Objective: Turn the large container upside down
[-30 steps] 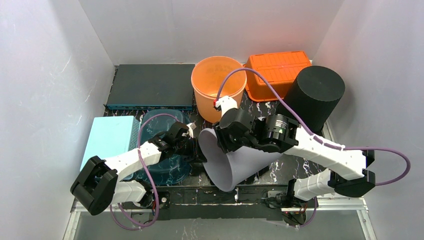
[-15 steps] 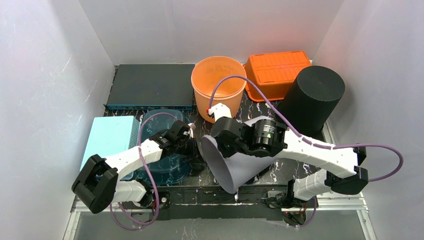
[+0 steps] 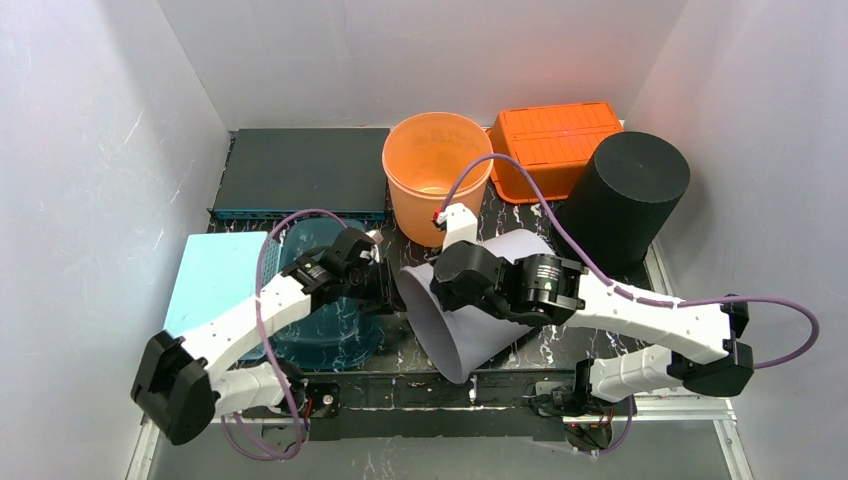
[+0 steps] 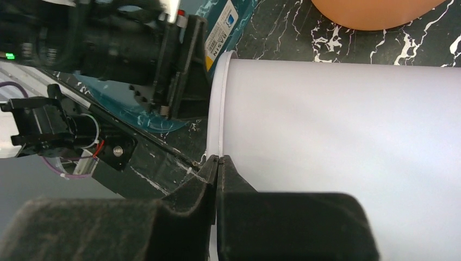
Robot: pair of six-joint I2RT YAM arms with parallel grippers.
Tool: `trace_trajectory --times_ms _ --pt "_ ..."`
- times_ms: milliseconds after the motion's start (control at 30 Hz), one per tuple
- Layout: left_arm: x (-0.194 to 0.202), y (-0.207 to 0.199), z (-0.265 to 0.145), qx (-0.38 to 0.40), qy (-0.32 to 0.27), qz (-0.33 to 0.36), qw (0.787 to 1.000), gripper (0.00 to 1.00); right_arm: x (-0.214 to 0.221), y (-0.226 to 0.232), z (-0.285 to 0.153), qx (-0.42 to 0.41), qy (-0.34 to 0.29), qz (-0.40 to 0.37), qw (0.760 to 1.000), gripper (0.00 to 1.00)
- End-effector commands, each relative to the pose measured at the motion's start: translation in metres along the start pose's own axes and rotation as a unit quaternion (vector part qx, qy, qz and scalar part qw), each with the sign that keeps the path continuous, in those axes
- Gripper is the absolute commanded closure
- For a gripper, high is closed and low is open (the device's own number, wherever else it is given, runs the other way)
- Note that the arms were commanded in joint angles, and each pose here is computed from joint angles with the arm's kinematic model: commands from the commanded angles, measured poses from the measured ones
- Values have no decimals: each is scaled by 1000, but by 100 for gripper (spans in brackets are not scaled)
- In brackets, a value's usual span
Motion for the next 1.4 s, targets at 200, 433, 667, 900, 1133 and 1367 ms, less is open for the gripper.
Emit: trace_trajectory --times_ms 200,433,667,900,1133,1367 --pt "-2 -40 -77 94 -76 -21 992 48 20 -15 3 11 -19 45 999 87" --pt "-9 -77 -96 208 -91 -117 967 39 30 -20 6 14 -23 73 997 86" --pt "-22 -90 -95 248 -105 -186 945 36 33 -25 4 15 -24 80 996 86" --pt "-33 -104 -85 231 -86 -188 951 37 34 -23 5 10 -22 80 996 86" --pt "-38 -97 -70 192 -90 -170 962 53 31 -16 1 -14 -25 85 996 85" --pt "-51 -95 -68 164 -124 -153 967 68 12 -26 -27 -30 -68 100 992 75"
Point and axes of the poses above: each gripper's point midway between its finger pads, its own z axis out along the fingers, its own y axis along the line the jaws close on, x = y × z, the point moved 3 cm from there along -z, back along the fingers, and after that the axes turned 5 degrees about -z, right-handed, at the moved point
